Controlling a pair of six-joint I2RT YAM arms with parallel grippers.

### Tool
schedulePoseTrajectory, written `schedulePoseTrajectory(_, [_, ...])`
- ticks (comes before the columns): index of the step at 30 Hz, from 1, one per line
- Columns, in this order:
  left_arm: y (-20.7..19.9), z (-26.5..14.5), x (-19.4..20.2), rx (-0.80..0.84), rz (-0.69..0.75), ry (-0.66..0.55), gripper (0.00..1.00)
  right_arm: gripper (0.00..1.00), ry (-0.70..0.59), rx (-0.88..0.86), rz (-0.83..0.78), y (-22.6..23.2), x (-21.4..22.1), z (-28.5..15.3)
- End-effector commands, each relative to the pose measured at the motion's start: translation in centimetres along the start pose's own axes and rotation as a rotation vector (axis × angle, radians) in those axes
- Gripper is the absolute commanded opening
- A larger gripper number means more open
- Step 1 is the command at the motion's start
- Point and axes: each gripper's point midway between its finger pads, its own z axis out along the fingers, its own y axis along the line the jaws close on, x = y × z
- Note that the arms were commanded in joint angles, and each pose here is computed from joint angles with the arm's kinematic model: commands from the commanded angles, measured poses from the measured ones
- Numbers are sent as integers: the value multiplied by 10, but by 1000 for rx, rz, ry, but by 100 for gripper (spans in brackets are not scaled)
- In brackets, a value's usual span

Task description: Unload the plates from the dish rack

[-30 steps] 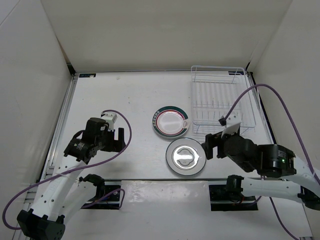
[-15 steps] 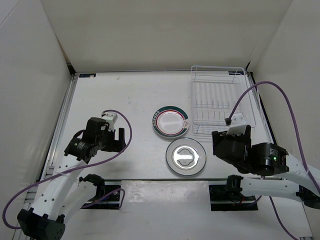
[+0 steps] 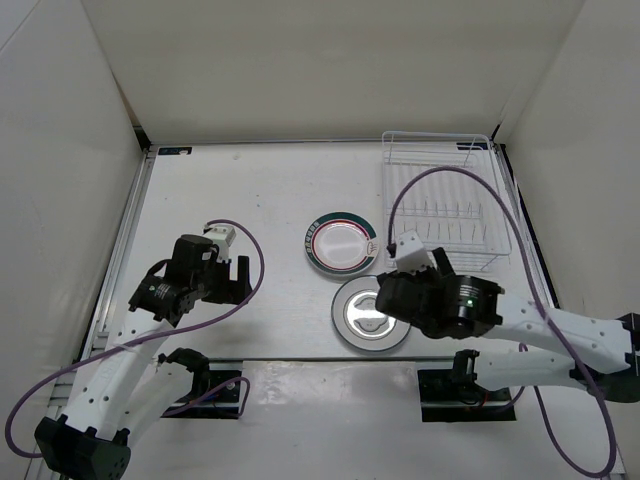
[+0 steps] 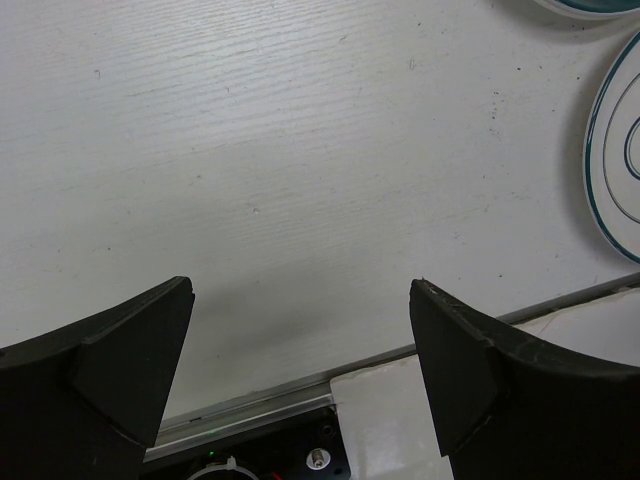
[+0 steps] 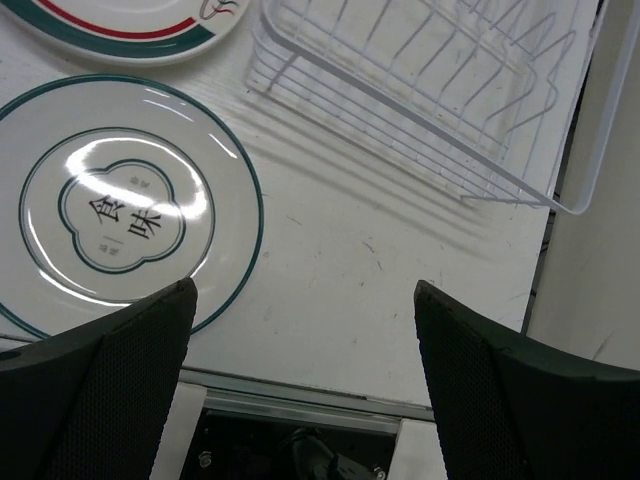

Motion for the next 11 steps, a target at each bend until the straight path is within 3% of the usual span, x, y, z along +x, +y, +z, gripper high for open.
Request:
schedulePoseTrajectory(1, [-5,-1,-2,20,-2,-5,100,90,-17,-84,-33,25,-21,-2])
schedulePoseTrajectory(11, [-4,-3,-3,17,-4,-16,100,90,-4,-51,-50,26,-23,0])
